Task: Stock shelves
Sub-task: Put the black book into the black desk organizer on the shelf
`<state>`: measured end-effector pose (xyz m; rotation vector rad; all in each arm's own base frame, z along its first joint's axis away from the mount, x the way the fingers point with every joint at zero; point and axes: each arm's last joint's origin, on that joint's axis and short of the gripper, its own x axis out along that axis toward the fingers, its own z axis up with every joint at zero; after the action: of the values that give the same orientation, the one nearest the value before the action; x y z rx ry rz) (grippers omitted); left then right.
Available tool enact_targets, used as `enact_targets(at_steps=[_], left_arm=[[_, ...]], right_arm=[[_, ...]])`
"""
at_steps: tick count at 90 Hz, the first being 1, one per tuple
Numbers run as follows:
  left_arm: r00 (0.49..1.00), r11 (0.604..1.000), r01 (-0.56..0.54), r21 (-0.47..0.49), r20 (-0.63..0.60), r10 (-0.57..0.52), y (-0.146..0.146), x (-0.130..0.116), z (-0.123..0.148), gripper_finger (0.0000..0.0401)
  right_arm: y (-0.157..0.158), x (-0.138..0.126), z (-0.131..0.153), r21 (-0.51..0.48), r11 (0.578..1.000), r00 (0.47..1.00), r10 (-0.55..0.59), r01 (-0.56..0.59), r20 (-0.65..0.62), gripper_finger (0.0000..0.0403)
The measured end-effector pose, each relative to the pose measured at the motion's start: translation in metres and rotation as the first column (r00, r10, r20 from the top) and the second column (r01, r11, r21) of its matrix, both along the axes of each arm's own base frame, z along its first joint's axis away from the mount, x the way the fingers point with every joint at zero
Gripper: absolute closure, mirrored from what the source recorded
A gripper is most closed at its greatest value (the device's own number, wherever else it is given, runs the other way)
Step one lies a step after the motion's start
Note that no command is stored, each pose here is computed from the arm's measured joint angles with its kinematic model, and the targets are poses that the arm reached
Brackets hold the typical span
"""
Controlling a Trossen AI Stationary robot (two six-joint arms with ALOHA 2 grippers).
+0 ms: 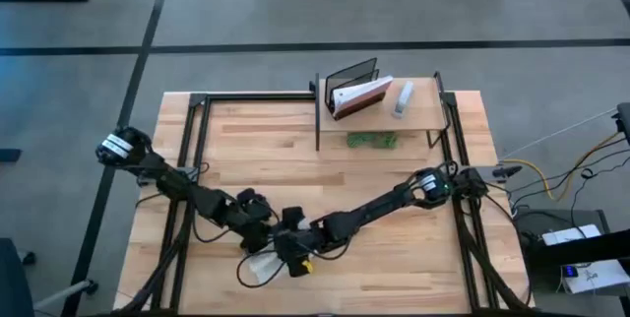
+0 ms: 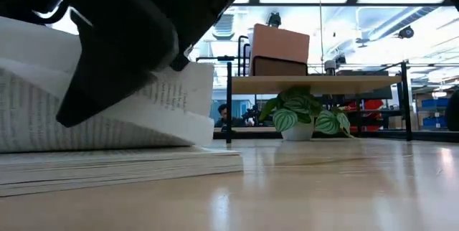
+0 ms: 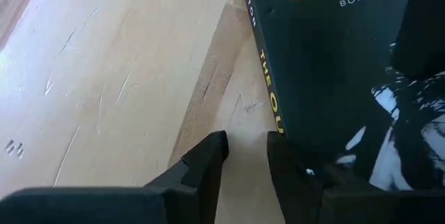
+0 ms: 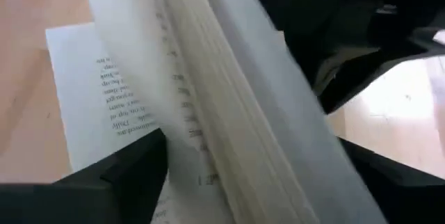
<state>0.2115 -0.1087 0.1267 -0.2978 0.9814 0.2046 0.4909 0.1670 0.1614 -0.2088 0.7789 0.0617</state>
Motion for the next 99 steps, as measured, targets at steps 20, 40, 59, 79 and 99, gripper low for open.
enact_targets(at_steps=[20,40,59,79,99], left_arm=[[1.000,1.000,0.000,0.000,0.000,0.000,0.000,0.000,0.000,0.0293],[1.000,1.000,0.000,0.000,0.000,0.000,0.000,0.000,0.000,0.0297],[1.000,1.000,0.000,0.000,-0.001,0.000,0.000,0.000,0.000,0.0300],[1.000,1.000,0.000,0.000,0.000,0.000,0.000,0.000,0.000,0.0292],[1.000,1.000,0.000,0.000,0.000,0.000,0.000,0.000,0.000,0.0299]], right_arm=[[0.000,0.000,0.000,-0.030,0.999,0.999,0.032,-0.032,-0.004,0.0012],[0.017,-0.006,0.001,-0.127,0.979,0.987,0.160,-0.159,-0.008,0.0014],[0.025,-0.010,0.002,-0.353,0.934,0.996,0.078,-0.062,0.030,0.0018],[0.028,-0.013,0.003,-0.465,0.885,0.998,0.012,0.016,0.057,0.0018],[0.042,-0.018,0.003,-0.449,0.890,0.994,0.105,-0.081,0.028,0.0018]])
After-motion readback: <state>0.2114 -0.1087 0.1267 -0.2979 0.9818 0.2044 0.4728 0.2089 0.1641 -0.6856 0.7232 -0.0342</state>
